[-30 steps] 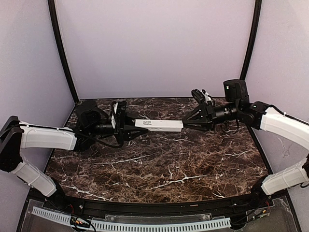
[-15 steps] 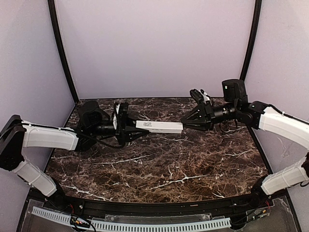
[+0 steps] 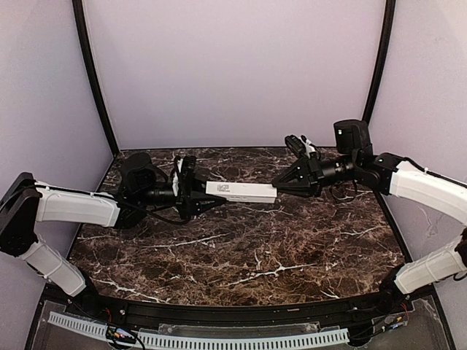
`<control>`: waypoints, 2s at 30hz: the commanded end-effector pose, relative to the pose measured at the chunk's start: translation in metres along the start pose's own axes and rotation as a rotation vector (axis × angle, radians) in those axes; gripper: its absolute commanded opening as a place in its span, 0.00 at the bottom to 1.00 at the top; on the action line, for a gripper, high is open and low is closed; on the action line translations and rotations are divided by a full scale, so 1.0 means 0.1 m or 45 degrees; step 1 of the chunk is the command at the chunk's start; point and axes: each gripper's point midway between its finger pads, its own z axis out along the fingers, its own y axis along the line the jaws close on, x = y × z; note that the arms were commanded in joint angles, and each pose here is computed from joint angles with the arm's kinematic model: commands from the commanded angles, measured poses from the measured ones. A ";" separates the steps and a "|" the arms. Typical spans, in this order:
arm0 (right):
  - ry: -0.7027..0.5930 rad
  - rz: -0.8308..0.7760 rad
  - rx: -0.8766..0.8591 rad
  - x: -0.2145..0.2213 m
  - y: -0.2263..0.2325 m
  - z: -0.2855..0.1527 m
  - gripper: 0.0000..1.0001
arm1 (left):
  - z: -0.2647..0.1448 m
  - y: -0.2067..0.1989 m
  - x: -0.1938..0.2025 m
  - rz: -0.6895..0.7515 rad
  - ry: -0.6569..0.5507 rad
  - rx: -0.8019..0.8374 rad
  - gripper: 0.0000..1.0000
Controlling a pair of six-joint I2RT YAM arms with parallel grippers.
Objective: Unload the batteries from the remote control
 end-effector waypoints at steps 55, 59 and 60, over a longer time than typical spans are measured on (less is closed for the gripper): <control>-0.128 -0.193 0.048 -0.23 0.26 -0.07 0.00 | -0.07 0.08 -0.07 0.066 0.010 -0.095 0.00; -0.177 -0.220 0.099 -0.31 0.25 -0.14 0.00 | -0.08 0.07 -0.07 0.072 0.011 -0.099 0.00; -0.191 -0.227 0.109 -0.33 0.25 -0.16 0.00 | -0.09 0.07 -0.07 0.072 0.013 -0.100 0.00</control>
